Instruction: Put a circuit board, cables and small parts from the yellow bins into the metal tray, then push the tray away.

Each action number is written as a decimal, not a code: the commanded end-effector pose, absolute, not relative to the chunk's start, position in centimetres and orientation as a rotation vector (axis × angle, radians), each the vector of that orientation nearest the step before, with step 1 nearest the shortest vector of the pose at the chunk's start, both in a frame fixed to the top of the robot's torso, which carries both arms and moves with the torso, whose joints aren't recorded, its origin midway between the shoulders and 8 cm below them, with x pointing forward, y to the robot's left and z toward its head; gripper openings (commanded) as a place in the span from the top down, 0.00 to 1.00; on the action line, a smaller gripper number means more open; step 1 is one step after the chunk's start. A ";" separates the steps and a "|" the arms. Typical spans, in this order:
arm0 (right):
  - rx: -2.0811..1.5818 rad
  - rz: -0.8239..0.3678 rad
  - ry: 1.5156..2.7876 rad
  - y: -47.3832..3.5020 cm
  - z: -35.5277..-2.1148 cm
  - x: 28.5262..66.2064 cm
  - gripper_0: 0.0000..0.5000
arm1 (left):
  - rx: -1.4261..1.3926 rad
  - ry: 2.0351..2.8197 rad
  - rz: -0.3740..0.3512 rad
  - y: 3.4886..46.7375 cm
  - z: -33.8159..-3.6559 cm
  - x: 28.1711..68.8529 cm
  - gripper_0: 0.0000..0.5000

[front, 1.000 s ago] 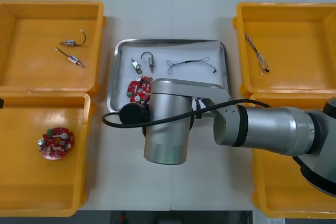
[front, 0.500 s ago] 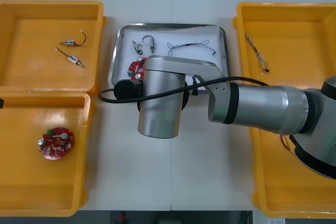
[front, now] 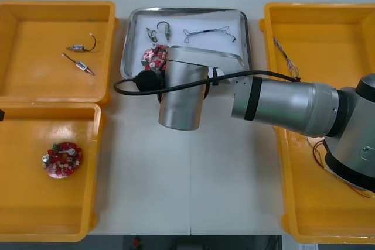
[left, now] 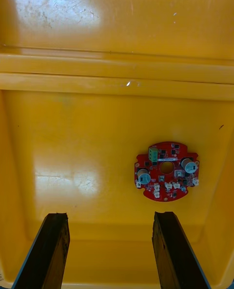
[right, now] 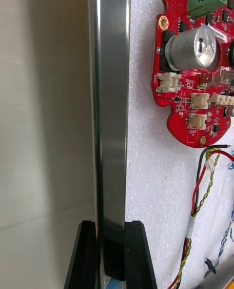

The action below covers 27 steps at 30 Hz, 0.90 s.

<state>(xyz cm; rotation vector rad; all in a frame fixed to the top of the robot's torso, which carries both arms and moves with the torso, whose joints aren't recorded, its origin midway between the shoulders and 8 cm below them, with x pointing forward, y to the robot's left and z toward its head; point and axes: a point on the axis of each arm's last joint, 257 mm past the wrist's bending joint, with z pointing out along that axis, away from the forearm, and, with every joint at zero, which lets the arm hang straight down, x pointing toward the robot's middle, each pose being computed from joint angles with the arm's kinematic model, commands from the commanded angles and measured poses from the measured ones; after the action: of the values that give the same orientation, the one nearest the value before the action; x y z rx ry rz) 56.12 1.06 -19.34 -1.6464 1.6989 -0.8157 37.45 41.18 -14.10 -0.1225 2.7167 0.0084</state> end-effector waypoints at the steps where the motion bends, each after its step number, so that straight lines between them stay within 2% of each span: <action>1: -1.656 -0.873 1.540 3.8 -15.5 57.8 1.00 | -0.015 2.704 0.044 41.5 -13.6 37.1 0.00; 11: -1.634 -0.914 1.453 4.0 -14.1 60.3 1.00 | -0.015 2.704 0.044 41.5 -13.6 37.1 0.00; 27: -1.585 -0.924 1.449 3.2 -13.6 64.5 1.00 | -0.015 2.704 0.044 41.5 -13.6 37.1 0.00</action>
<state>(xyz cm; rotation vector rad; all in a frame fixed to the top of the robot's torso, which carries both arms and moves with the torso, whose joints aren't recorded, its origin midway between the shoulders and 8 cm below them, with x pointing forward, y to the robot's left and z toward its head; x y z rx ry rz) 63.75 0.23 -17.70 -1.5870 1.5509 -0.9094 37.45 41.18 -14.10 -0.1222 2.7166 0.0085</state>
